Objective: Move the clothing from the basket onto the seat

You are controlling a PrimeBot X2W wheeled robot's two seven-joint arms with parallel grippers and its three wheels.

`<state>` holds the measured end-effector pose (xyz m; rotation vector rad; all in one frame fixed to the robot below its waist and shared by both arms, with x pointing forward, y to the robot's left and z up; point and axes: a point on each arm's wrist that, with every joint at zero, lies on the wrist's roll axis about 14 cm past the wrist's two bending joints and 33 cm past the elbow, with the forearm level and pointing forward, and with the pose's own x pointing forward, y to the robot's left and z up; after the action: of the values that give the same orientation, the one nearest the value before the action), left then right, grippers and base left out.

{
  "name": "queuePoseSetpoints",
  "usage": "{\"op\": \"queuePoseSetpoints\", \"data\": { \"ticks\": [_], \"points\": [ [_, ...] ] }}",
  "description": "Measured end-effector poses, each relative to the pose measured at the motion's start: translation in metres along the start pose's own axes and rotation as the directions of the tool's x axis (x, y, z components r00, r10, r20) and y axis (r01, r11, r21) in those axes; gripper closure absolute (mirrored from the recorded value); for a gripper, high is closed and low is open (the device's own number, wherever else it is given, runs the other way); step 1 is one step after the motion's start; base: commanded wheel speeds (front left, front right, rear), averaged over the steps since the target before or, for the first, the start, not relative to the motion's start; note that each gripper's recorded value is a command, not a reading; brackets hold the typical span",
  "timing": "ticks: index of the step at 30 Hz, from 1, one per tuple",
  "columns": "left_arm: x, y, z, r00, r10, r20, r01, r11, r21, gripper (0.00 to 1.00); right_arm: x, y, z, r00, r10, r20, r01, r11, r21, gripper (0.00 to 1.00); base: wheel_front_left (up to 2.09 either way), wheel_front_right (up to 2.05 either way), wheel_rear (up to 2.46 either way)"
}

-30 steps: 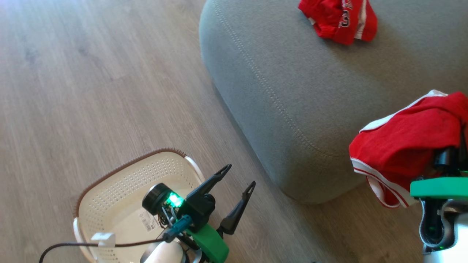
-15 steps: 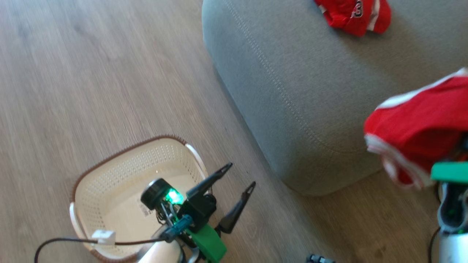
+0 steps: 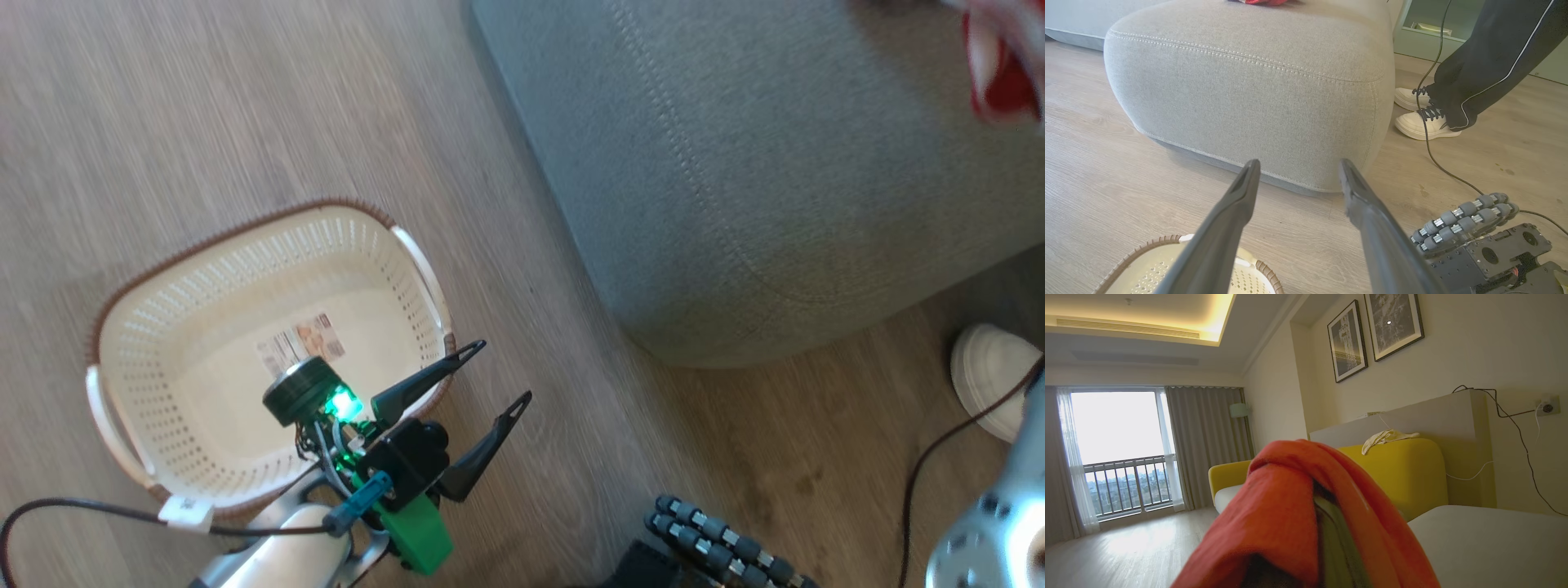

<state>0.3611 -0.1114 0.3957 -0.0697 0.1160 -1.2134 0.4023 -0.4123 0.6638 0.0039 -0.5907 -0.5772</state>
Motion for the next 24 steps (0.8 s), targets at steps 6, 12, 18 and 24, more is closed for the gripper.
{"op": "queuePoseSetpoints", "data": {
  "ticks": [6, 12, 18, 24],
  "points": [
    [-0.005, 0.008, -0.022, 1.0, -0.012, -0.017, 0.012, 0.999, -0.04, 0.0, 0.042, 0.01, -0.029, 1.0, 0.007, -0.024, -0.007, 1.0, -0.004, 1.0, 0.0, 0.0, 0.0],
    [-0.013, 0.023, -0.043, 0.999, 0.011, -0.042, -0.014, 0.998, -0.067, 0.0, 0.079, 0.014, -0.072, 0.991, 0.014, -0.131, -0.032, 0.99, -0.141, 1.0, 0.0, 0.0, 0.0],
    [-0.023, 0.035, -0.061, 0.996, 0.048, -0.073, -0.055, 0.994, -0.096, 0.0, 0.089, 0.002, -0.125, 0.968, -0.066, -0.244, 0.019, 0.982, -0.188, 1.0, 0.0, 0.0, 0.0],
    [-0.034, 0.046, -0.074, 0.99, 0.1, -0.105, -0.113, 0.984, -0.134, 0.0, 0.079, -0.007, -0.182, 0.911, -0.15, -0.385, 0.078, 0.977, -0.196, 1.0, 0.0, 0.0, 0.0]
  ]
}}
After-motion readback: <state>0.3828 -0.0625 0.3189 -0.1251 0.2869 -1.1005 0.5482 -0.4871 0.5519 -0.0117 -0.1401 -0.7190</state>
